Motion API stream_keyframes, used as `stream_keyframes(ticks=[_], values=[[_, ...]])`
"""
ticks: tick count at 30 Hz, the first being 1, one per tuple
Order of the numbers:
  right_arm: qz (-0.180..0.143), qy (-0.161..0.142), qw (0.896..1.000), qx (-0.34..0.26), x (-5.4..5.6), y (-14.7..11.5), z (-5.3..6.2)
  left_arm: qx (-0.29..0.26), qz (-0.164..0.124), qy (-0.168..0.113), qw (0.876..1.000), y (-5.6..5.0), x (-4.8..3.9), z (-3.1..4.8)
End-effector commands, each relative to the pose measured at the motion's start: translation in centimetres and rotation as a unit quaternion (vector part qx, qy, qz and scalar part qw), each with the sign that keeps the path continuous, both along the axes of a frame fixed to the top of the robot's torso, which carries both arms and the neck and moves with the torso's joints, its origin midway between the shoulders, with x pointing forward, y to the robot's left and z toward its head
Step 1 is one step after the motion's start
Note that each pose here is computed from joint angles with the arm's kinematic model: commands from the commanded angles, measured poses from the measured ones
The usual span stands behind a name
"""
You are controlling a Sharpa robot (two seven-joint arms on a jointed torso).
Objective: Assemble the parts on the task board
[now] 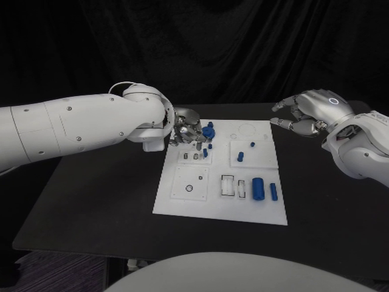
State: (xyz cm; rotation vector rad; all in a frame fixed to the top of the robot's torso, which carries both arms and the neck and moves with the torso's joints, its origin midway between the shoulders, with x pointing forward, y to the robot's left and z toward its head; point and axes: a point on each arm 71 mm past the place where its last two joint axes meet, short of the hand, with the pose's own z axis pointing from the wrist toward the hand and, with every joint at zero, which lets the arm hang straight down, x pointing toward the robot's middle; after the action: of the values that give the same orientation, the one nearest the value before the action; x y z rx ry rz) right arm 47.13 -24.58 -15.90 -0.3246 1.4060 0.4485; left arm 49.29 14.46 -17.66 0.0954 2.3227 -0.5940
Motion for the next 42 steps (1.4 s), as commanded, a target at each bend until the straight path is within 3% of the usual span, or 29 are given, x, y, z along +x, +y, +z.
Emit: stream_keyframes(ticks=[1, 10, 17, 28, 42], values=[[-0.004, -0.003, 1.0, 0.007, 0.0, 0.3, 0.0, 0.069, -0.001, 0.008, 0.998, 0.2, -0.13, -0.19], [0.015, -0.013, 1.0, -0.005, 0.0, 1.3, -0.3, 0.1, -0.009, 0.019, 0.995, -0.6, -0.16, -0.36], [0.025, -0.023, 0.999, -0.014, 0.0, 1.6, -0.4, 0.121, 0.004, 0.019, 0.992, -1.0, 0.56, -0.55], [0.032, -0.024, 0.999, -0.019, -0.2, 1.7, -0.7, 0.11, 0.007, 0.009, 0.994, -2.2, 1.4, -0.65], [0.024, -0.015, 0.999, -0.025, -0.2, 1.4, -0.9, 0.121, 0.029, 0.007, 0.992, -1.6, 1.71, -0.87]])
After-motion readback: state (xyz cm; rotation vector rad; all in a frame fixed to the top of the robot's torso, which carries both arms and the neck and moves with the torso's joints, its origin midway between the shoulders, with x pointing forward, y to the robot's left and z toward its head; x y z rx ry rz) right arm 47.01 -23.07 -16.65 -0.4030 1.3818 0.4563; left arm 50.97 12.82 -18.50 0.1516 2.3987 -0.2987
